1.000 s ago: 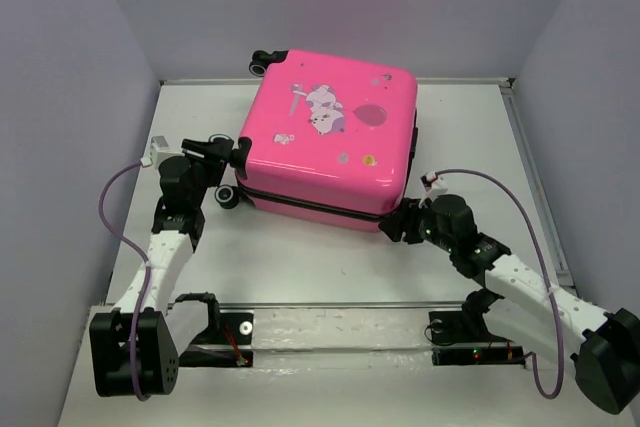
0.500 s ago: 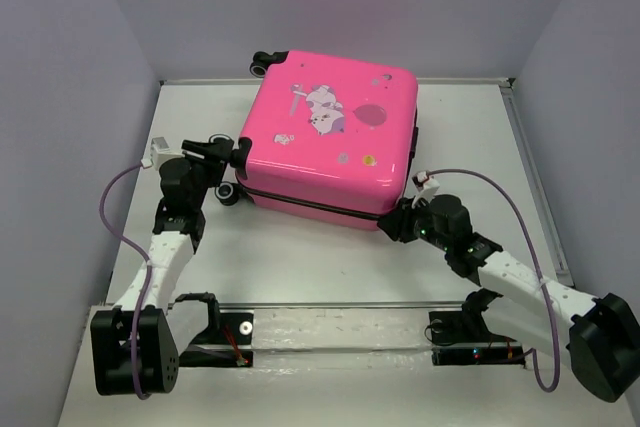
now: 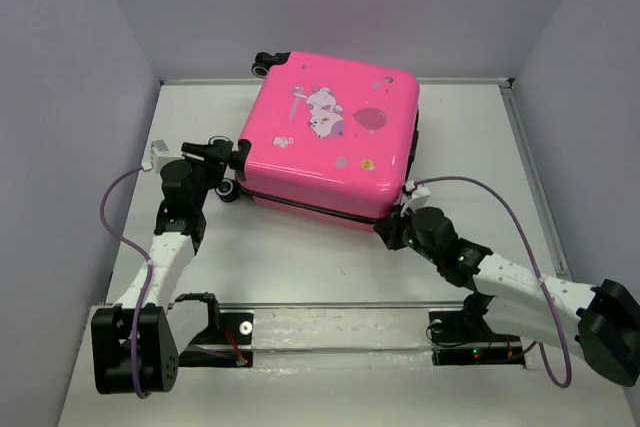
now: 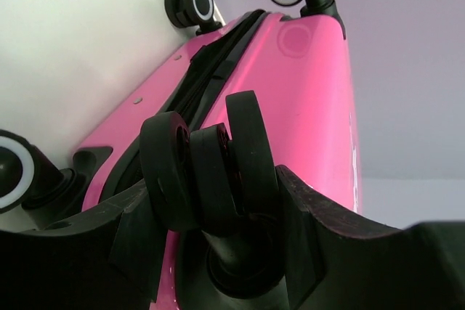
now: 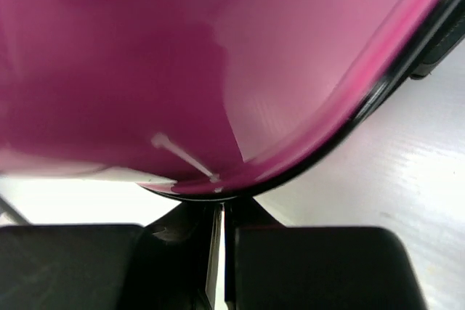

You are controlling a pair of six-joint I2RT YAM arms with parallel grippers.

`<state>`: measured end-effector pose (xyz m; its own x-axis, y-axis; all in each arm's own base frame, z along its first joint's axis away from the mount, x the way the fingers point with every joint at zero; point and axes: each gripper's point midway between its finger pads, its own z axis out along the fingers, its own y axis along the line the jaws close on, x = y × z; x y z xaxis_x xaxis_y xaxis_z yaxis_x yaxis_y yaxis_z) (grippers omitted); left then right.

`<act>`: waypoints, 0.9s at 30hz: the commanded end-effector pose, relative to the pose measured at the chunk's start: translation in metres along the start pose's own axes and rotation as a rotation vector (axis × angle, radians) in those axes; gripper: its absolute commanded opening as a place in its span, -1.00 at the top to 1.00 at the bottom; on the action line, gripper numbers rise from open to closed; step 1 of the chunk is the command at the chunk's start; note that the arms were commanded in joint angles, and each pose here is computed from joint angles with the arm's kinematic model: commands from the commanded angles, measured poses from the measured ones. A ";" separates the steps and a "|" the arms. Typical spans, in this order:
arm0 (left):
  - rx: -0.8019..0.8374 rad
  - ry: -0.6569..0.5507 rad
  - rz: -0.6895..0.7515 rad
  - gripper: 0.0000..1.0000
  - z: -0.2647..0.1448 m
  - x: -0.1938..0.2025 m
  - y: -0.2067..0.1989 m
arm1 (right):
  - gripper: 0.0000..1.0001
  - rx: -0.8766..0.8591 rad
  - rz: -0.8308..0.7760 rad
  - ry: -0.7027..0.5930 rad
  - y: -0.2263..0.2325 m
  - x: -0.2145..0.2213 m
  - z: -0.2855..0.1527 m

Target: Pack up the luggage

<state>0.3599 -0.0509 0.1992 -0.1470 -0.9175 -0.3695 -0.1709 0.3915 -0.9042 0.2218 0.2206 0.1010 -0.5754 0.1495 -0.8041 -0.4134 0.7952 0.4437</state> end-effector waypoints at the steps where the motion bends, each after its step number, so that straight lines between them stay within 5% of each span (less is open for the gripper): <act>1: 0.142 0.115 0.158 0.89 -0.011 0.034 -0.022 | 0.86 0.105 -0.053 0.070 0.028 0.021 0.000; 7: 0.170 0.149 0.169 0.89 -0.019 0.057 -0.029 | 0.86 0.342 -0.118 0.056 0.036 0.006 0.017; 16: 0.203 0.189 0.179 0.88 -0.031 0.074 -0.031 | 0.86 0.074 -0.138 -0.202 0.116 -0.095 0.013; 22: 0.221 0.221 0.182 0.89 -0.031 0.086 -0.035 | 0.86 0.041 -0.287 0.035 0.166 0.007 0.071; 24: 0.215 0.222 0.185 0.88 -0.032 0.087 -0.031 | 0.86 0.104 -0.301 0.060 0.154 0.011 0.070; 27: 0.231 0.229 0.184 0.89 -0.038 0.090 -0.031 | 0.86 0.106 -0.190 -0.007 0.109 -0.041 0.048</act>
<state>0.3601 -0.0390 0.2317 0.0988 -0.9204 -0.3783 -0.1008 0.3689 -0.9240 0.2316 0.2393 0.0955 -0.4772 -0.3850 -0.7900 -0.2141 0.9228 -0.3204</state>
